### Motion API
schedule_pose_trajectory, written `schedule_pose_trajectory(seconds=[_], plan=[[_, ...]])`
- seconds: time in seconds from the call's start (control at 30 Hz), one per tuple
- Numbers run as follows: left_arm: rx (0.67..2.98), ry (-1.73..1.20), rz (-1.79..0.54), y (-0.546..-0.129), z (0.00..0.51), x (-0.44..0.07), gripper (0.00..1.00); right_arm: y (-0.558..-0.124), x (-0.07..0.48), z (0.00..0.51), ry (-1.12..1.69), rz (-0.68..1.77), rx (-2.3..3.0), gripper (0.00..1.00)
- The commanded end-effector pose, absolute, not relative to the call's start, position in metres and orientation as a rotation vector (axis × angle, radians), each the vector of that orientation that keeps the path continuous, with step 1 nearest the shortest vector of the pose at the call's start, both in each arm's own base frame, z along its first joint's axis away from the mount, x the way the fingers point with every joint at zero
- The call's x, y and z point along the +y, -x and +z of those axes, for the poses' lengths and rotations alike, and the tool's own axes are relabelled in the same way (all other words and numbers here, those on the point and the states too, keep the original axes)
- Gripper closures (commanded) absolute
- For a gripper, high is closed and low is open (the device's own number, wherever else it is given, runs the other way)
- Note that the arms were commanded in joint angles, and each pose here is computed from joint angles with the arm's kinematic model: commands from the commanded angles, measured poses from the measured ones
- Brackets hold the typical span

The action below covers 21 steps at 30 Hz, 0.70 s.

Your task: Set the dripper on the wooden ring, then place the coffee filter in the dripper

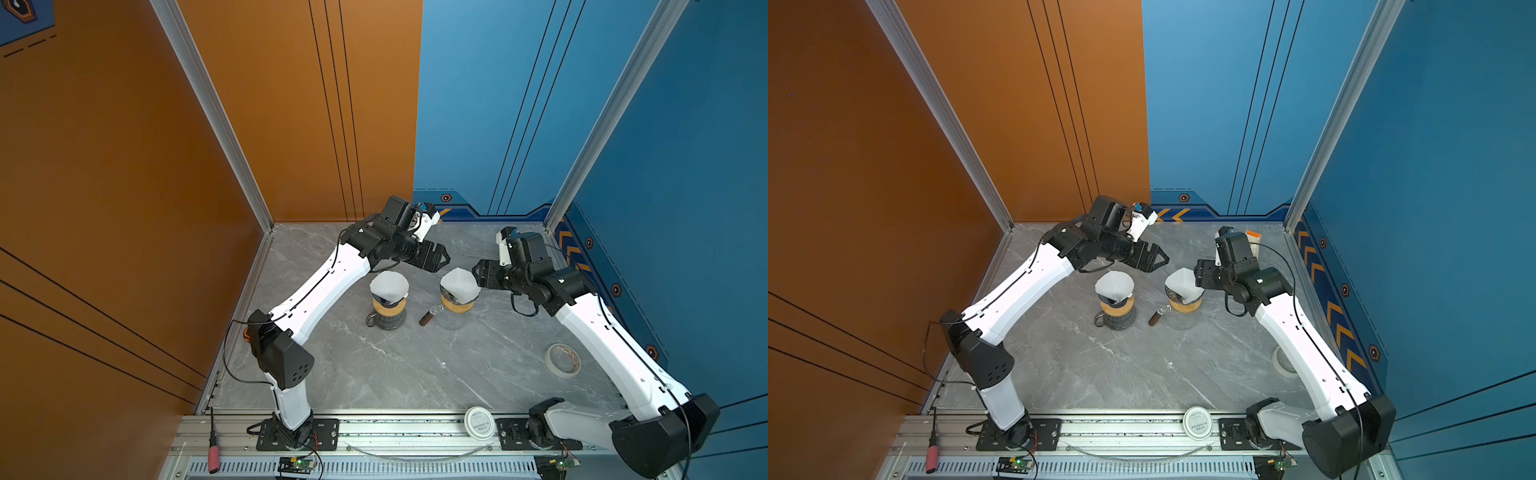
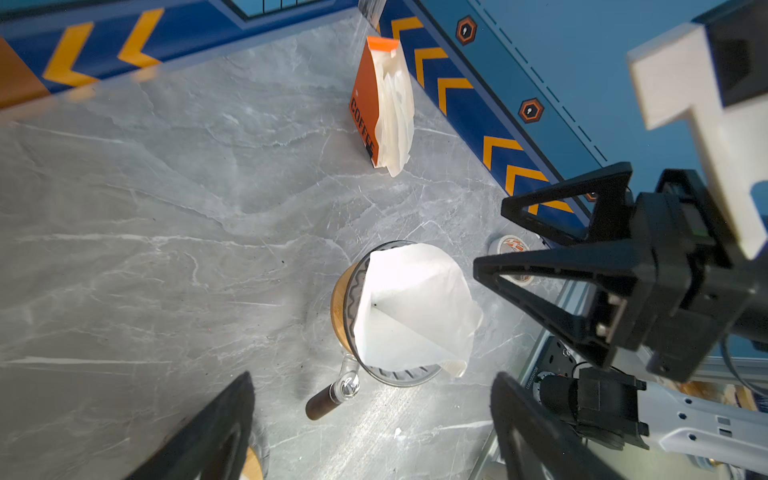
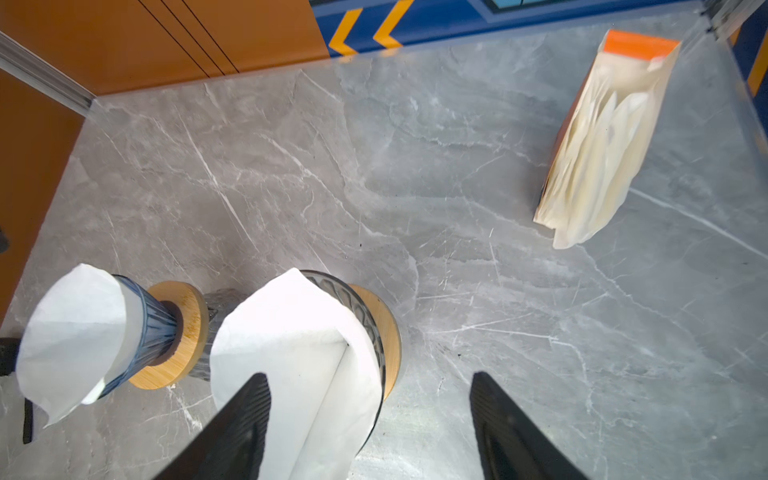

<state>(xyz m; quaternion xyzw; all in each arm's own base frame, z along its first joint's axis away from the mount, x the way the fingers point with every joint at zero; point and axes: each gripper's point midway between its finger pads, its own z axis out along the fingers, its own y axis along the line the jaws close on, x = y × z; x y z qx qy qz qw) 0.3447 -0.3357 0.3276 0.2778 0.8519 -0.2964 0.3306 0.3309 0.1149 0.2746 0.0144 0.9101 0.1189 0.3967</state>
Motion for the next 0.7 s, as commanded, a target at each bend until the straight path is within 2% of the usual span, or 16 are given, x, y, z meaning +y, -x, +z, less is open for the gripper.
schedule_pose_trajectory(seconds=[0.0, 0.1, 0.13, 0.4, 0.67], plan=[[2.113, -0.734, -0.634, -0.339, 0.351, -0.311, 0.05, -0.337, 0.101, 0.297, -0.057, 0.265, 2.169, 0.16], [2.064, -0.671, -0.552, -0.334, 0.357, -0.285, 0.0, -0.339, 0.092, 0.311, -0.09, 0.285, 2.076, 0.04], [2.049, -0.651, -0.535, -0.332, 0.359, -0.277, 0.01, -0.34, 0.09, 0.313, -0.099, 0.293, 2.048, 0.01], [2.027, -0.451, -0.356, -0.309, 0.334, -0.205, 0.02, -0.348, 0.048, 0.314, -0.255, 0.286, 1.859, 0.0], [2.042, -0.137, -0.178, -0.29, 0.279, -0.116, 0.02, -0.346, -0.002, 0.274, -0.373, 0.125, 1.725, 0.0]])
